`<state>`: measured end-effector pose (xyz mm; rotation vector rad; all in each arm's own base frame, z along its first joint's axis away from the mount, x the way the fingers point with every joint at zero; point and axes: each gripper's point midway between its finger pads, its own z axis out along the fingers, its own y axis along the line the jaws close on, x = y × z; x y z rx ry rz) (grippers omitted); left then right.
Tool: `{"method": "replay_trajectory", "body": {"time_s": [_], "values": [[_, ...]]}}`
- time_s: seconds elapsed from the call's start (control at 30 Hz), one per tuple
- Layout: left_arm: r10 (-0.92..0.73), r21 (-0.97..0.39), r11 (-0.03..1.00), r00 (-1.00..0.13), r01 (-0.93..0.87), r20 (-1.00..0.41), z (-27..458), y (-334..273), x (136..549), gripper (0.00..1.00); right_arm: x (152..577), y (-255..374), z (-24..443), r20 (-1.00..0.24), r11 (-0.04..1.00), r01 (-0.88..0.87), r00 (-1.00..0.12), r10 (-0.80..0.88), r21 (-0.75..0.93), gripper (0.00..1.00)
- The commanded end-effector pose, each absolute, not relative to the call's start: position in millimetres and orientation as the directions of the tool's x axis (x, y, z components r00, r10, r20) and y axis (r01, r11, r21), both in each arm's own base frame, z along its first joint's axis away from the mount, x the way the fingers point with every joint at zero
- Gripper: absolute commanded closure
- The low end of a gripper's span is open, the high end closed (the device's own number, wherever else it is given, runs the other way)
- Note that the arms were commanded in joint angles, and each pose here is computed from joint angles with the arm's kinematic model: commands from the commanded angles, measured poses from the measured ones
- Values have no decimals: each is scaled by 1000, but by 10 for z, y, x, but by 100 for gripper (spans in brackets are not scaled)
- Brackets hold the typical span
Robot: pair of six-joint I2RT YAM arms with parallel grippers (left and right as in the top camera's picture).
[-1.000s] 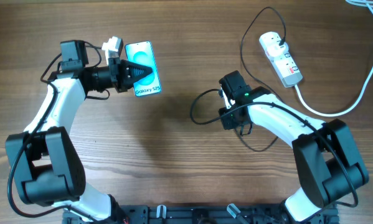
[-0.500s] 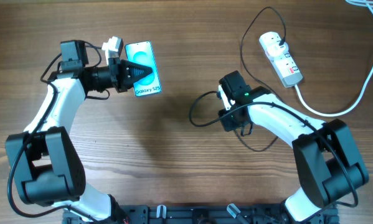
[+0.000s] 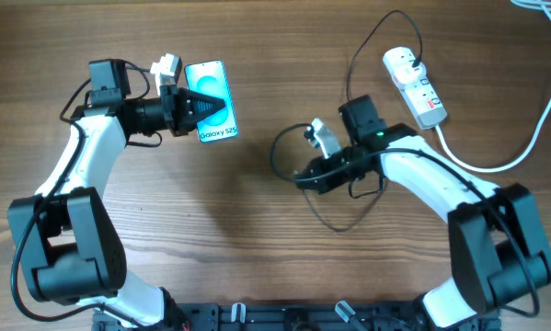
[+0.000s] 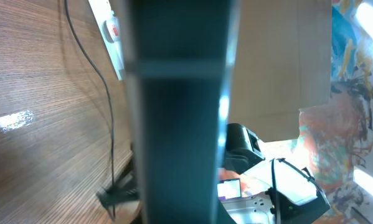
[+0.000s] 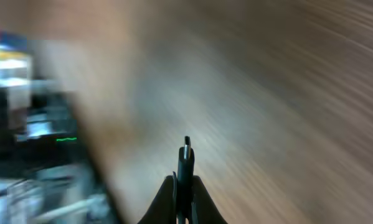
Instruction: Plug charger to phone and switch on socket
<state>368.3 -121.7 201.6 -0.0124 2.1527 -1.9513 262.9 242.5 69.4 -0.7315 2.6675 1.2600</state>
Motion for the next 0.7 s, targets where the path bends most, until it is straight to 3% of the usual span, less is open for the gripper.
{"method": "replay_trajectory", "body": {"time_s": [0.0,0.27,0.67], "values": [[-158,-973,98,-962,209,-222,2148,-1210,3643,96,2384,2776,1494,-442,90,-504,-819,-366,859,96],[-151,-982,61,-971,178,-186,2194,-1217,3611,96,2453,2946,1792,-470,-31,-490,-816,-336,871,96],[-138,-987,18,-977,162,-163,2258,-1223,3577,96,2522,3394,1979,-410,24,-438,-859,-305,899,96]]}}
